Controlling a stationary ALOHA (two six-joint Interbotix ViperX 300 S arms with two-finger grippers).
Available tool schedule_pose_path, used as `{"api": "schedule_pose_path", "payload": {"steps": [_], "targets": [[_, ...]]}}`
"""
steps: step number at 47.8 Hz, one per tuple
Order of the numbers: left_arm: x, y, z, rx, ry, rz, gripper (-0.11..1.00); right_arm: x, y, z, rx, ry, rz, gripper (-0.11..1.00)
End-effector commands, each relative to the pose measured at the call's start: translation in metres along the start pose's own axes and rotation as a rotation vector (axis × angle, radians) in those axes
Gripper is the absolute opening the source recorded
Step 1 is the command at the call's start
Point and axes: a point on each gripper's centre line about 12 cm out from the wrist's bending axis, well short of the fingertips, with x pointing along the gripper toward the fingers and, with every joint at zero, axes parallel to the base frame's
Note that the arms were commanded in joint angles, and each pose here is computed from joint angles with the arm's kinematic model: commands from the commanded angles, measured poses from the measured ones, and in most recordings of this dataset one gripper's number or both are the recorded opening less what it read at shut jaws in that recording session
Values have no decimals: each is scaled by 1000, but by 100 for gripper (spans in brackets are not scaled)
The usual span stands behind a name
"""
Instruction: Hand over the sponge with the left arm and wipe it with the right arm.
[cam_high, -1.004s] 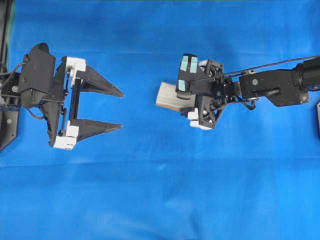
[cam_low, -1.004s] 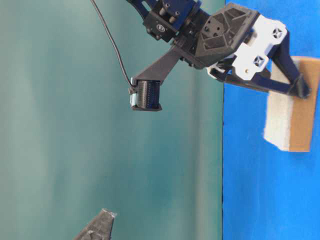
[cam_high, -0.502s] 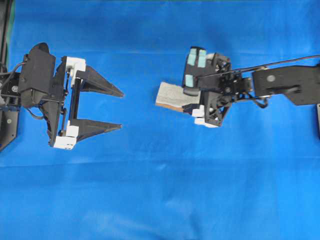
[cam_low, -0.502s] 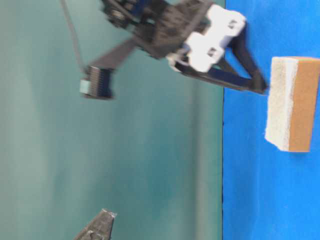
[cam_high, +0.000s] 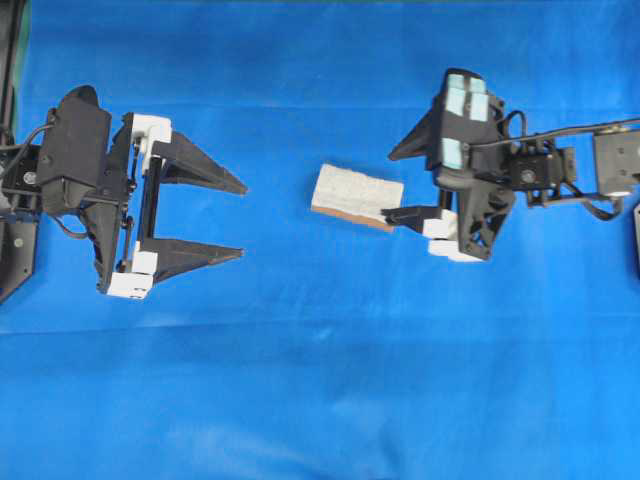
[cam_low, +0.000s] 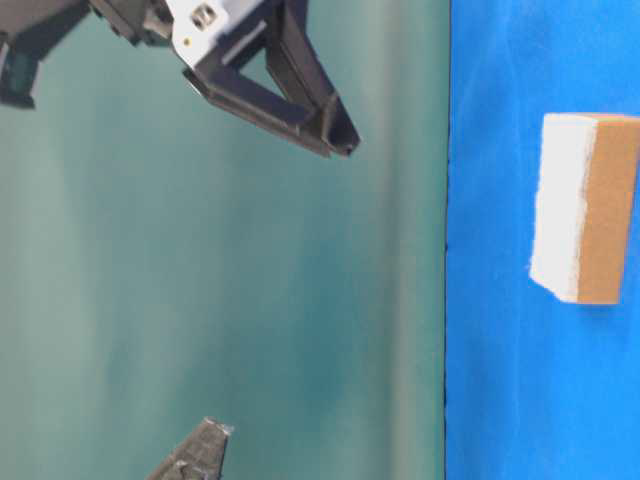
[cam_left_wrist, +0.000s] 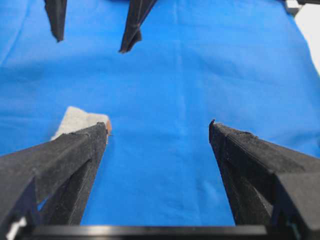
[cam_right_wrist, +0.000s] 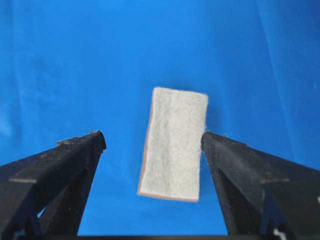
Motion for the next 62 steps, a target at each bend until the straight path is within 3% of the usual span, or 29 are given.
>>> {"api": "schedule_pose_path", "payload": {"steps": [1, 29, 49, 62], "targets": [[0, 0, 6, -1, -23, 1, 80, -8, 1, 9, 3, -46, 9, 74], [-5, 0, 9, -2, -37, 0, 79, -19, 2, 10, 10, -80, 21, 74], [-66, -1, 24, -3, -124, -10, 79, -100, -9, -7, 34, -238, 30, 74], [-101, 0, 14, 6, -105, -11, 79, -146, -21, -43, 41, -310, 10, 74]]}}
